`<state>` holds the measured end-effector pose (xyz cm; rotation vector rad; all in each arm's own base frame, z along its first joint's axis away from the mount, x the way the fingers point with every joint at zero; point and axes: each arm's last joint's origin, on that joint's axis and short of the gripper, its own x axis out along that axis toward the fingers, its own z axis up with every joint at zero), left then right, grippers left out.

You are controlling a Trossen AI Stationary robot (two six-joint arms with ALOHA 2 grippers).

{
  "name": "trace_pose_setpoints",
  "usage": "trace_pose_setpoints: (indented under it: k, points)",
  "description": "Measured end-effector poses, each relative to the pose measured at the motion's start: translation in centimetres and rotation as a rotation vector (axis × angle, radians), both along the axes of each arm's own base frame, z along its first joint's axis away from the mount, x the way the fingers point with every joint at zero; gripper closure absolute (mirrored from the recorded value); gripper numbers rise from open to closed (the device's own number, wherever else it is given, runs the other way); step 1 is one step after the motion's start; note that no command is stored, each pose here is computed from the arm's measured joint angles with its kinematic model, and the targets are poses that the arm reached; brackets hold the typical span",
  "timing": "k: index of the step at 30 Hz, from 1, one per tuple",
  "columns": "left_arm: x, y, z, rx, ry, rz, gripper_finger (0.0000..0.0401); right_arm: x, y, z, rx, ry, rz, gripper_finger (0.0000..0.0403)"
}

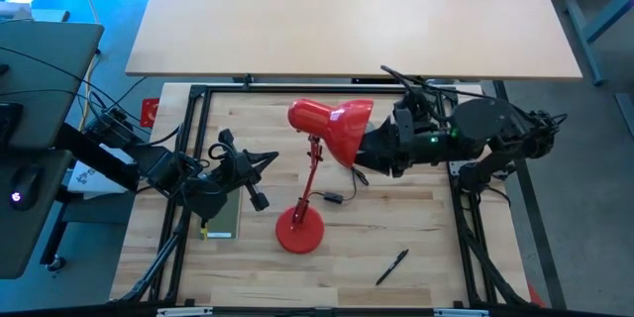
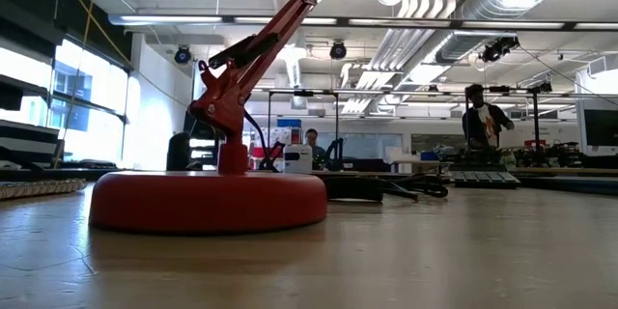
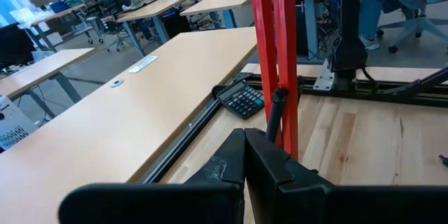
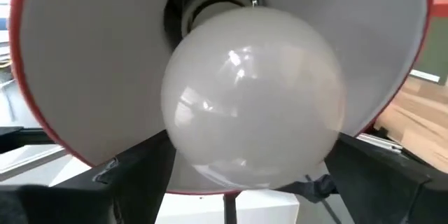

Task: Screw lightbulb
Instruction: Insert the white lightbulb into the red lamp

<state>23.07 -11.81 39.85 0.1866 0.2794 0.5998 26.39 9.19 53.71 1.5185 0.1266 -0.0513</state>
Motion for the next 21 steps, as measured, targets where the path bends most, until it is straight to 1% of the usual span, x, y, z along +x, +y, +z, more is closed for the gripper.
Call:
trace_pose_setpoints:
  k: [2, 6, 11, 18, 21]
  points:
    - [0.0, 0.0, 0.0, 0.0, 0.0, 0.0, 0.0401, -0.2, -0.1, -0.1, -0.007, 0.016, -0.004, 0.0054]
    - [0.0, 0.0, 0.1, -0.006, -0.009, 0.0, 0.0401, -0.8, -0.2, 0.1, -0.055, 0.012, -0.04, 0.0054]
    - [0.1, -0.1, 0.2, -0.012, -0.019, 0.0, 0.0401, -1.9, -0.7, 0.7, -0.06, -0.003, -0.073, 0.0054]
    - [0.1, -0.1, 0.2, -0.013, -0.02, -0.001, 0.0401, -2.5, -0.2, 0.8, -0.102, 0.001, -0.044, 0.0054]
    - [0.1, -0.1, 0.2, -0.013, -0.019, -0.001, 0.0401, -3.2, -0.1, 0.5, -0.142, 0.041, -0.021, 0.0054]
